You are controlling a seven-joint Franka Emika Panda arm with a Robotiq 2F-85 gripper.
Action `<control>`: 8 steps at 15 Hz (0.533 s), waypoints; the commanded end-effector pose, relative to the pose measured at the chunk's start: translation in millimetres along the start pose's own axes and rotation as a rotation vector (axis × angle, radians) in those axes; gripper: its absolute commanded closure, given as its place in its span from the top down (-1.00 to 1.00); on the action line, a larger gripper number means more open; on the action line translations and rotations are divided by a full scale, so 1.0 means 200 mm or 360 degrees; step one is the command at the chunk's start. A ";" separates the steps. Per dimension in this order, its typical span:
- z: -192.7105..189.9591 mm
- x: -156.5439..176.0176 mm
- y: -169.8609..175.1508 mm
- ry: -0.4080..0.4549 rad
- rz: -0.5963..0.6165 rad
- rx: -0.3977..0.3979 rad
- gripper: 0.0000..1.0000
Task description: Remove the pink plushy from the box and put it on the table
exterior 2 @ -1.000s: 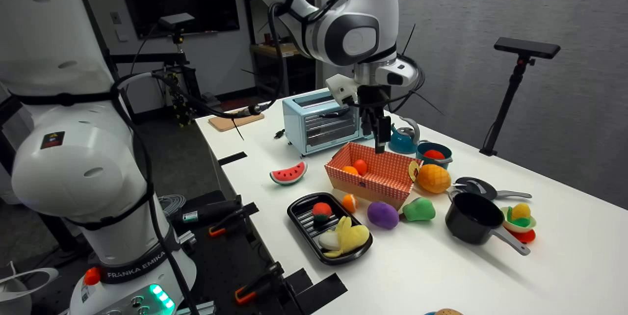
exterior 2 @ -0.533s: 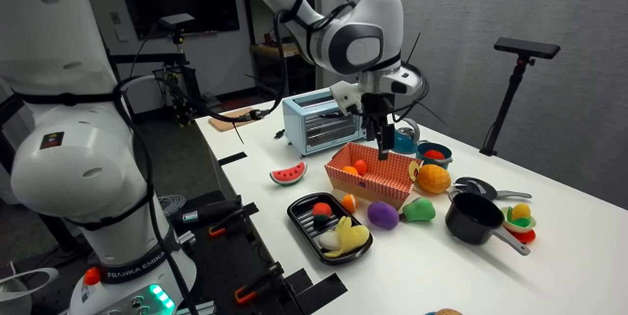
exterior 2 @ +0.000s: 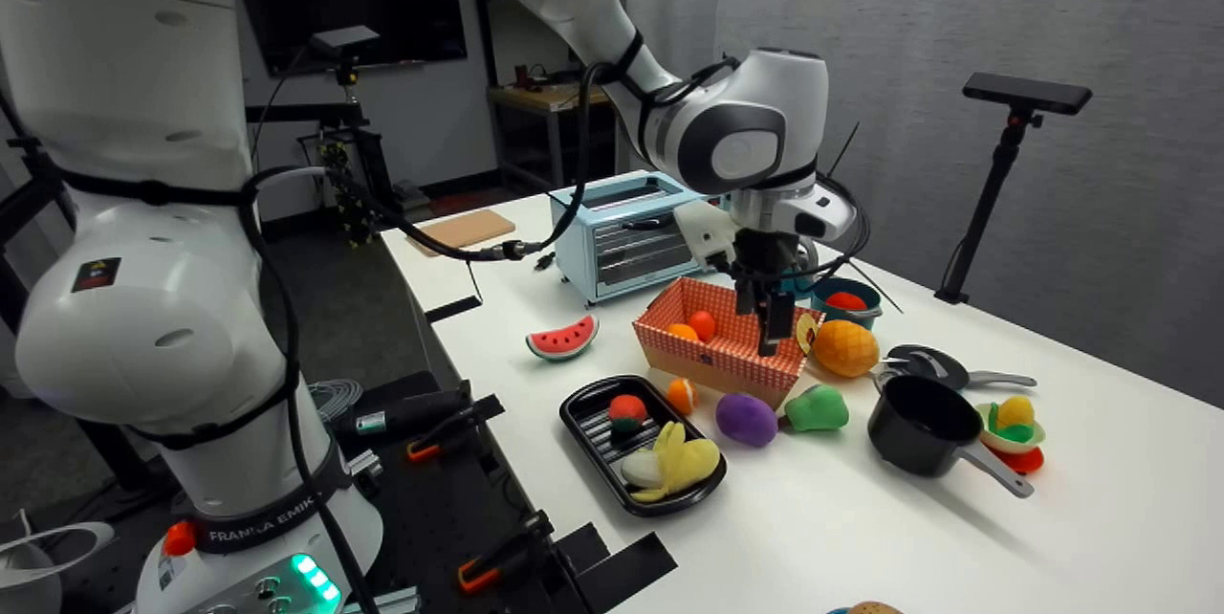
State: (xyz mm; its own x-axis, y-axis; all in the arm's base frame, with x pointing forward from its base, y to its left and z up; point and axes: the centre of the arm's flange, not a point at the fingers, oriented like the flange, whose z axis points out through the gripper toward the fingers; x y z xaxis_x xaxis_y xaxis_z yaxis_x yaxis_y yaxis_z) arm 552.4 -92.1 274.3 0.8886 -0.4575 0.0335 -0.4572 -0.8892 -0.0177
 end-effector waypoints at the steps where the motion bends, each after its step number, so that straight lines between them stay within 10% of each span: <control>1: 0.12 0.14 0.00 -0.0035 -0.0006 -0.0021 1.00; 8: 0.26 0.18 -0.04 -0.0090 -0.0024 -0.0118 1.00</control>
State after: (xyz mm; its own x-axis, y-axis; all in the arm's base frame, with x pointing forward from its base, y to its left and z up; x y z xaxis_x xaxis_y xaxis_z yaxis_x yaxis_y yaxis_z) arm 579.3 -102.7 226.3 0.8922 -0.4516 -0.0036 -0.4514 -0.8920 0.0258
